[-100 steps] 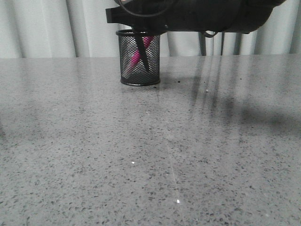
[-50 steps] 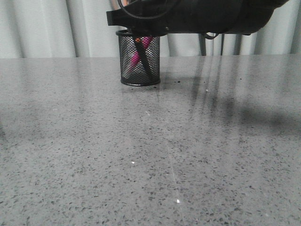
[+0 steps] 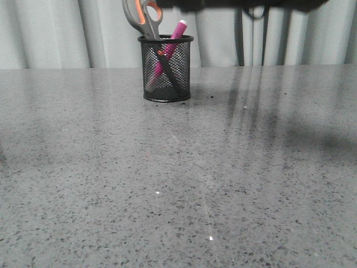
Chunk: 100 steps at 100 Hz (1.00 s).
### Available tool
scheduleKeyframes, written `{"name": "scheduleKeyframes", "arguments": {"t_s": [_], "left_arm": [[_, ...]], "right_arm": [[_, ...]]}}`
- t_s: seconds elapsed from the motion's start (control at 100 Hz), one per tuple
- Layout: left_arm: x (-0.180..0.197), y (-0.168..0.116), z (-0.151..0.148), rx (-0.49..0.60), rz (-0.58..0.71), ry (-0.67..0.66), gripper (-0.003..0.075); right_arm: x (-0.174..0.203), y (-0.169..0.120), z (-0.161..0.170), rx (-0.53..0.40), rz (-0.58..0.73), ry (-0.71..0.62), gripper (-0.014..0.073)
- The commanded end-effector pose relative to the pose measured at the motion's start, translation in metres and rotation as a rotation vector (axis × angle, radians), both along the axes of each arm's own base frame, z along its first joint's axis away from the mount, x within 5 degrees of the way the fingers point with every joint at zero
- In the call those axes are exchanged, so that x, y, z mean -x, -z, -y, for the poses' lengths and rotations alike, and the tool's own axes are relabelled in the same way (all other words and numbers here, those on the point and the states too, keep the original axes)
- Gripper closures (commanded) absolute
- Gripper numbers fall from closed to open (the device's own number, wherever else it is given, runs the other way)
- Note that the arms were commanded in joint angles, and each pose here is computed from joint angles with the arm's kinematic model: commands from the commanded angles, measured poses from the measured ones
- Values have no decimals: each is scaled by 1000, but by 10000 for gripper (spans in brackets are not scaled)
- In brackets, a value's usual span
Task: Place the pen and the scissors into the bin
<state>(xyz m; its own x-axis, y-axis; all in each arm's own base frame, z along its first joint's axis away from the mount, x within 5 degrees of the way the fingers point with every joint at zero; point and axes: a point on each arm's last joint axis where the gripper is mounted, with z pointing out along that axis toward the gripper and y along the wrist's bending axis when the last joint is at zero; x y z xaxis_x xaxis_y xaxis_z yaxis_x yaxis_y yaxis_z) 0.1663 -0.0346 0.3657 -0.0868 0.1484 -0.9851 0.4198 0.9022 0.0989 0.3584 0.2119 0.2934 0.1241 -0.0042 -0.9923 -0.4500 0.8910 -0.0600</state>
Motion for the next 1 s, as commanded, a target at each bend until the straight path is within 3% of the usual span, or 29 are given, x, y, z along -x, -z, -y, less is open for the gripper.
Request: {"name": "scheduleKeyframes", "arguments": {"t_s": [0.0, 0.21, 0.42, 0.64, 0.99], "left_arm": [[2, -13, -2, 48, 40, -24, 739], [2, -11, -2, -1, 39, -25, 739], [5, -5, -4, -15, 39, -48, 740], [30, 20, -10, -32, 110, -123, 739], [81, 81, -12, 104, 182, -171, 739]], "right_arm": [[22, -67, 17, -104, 210, 17, 400], [62, -112, 62, -52, 215, 65, 674], [105, -117, 126, -8, 160, 186, 670], [168, -80, 160, 54, 172, 242, 670], [251, -4, 184, 47, 230, 245, 670]]}}
